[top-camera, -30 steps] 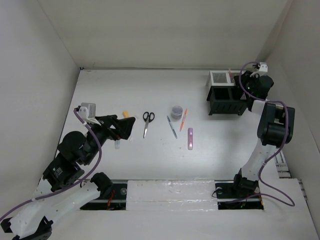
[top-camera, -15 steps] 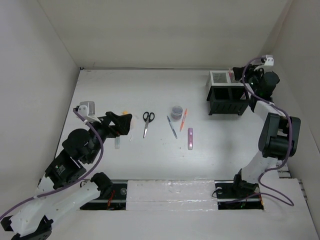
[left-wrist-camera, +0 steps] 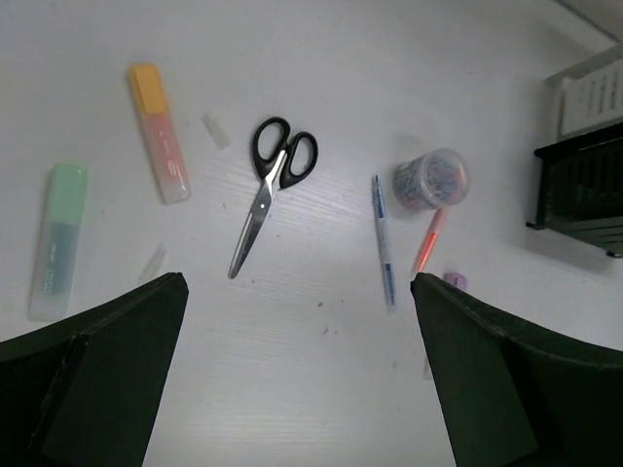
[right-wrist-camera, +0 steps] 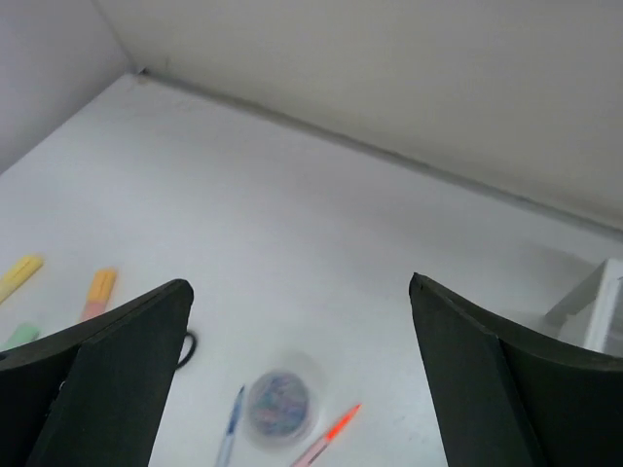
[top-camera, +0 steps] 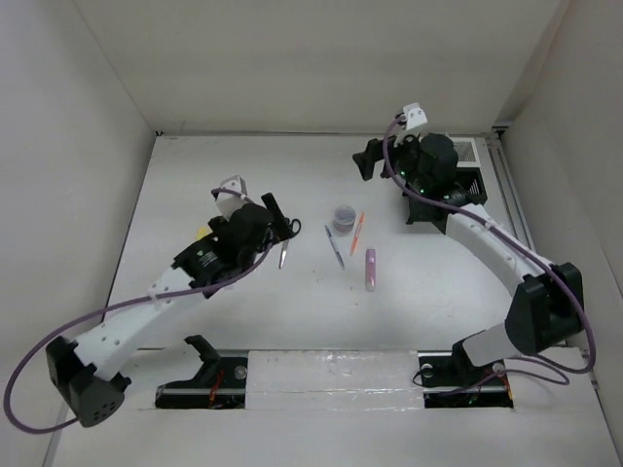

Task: Sort the stationery into containers
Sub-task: Pick up the pen from the center of the board.

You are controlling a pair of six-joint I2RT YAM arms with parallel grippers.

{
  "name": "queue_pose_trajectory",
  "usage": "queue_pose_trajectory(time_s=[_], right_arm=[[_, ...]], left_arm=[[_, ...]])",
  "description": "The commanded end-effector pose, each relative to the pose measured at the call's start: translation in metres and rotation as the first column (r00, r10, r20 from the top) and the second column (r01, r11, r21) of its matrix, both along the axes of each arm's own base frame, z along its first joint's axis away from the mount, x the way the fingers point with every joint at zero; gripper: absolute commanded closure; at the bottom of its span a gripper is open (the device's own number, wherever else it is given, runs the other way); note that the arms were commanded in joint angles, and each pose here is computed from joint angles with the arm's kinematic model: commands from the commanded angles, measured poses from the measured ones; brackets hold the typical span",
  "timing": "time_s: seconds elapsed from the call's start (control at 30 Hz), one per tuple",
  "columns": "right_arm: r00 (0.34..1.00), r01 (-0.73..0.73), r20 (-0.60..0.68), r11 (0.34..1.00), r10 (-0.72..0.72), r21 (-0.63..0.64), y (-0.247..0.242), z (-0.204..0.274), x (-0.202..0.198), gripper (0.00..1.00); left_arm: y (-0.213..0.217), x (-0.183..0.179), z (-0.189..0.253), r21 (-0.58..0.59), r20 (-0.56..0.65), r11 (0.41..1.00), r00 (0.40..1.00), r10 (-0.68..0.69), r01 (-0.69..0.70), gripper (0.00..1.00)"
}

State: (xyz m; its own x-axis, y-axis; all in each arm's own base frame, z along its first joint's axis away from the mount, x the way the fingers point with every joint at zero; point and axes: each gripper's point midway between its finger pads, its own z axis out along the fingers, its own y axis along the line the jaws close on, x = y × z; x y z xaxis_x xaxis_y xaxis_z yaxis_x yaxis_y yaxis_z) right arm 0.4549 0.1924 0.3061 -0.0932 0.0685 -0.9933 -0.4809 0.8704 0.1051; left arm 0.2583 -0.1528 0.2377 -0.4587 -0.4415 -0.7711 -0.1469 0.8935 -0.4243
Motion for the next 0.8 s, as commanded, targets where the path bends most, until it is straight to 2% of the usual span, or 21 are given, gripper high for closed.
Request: queue_pose_trajectory(time_s=[0.0, 0.07, 0.23, 0.53, 0.67, 0.77], right_arm=[[0.989, 0.119, -0.073, 0.99, -0.125, -0.081, -0.011, -0.007, -0.028, 0.01], [0.986, 0.117, -0.108, 0.986, -0.13, -0.117, -0.002, -0.017, -0.048, 0.01], [0.972, 0.073, -0.208, 0.984, -0.106, -0.161, 0.014, -0.039, -0.088, 0.03], [0.953, -0.096, -0.301, 0.968, 0.022, -0.232, 0.055, -0.089, -0.161, 0.06], [0.932, -0.145, -0.361, 0.952, 0.04, -0.27, 0.069, -0.121, -0.174, 0.1], [0.917, -0.164, -0.397, 0.941, 0.035, -0.296, 0.077, -0.145, -0.168, 0.16]], left_arm=[[-0.01, 0.011, -0.014, -0.055, -0.046, 0.996, 0.997, 0.068, -0.071, 0.0], [-0.013, 0.015, -0.021, -0.054, -0.071, 0.994, 0.993, 0.095, -0.099, 0.0], [-0.011, 0.019, -0.044, 0.031, -0.14, 0.99, 0.98, 0.143, -0.14, 0.0], [0.009, 0.01, -0.048, 0.081, -0.144, 0.979, 0.97, 0.198, -0.188, 0.0], [0.015, 0.003, -0.044, 0.084, -0.146, 0.979, 0.969, 0.198, -0.187, 0.0], [0.024, -0.003, -0.038, 0.115, -0.133, 0.979, 0.974, 0.185, -0.171, 0.0]])
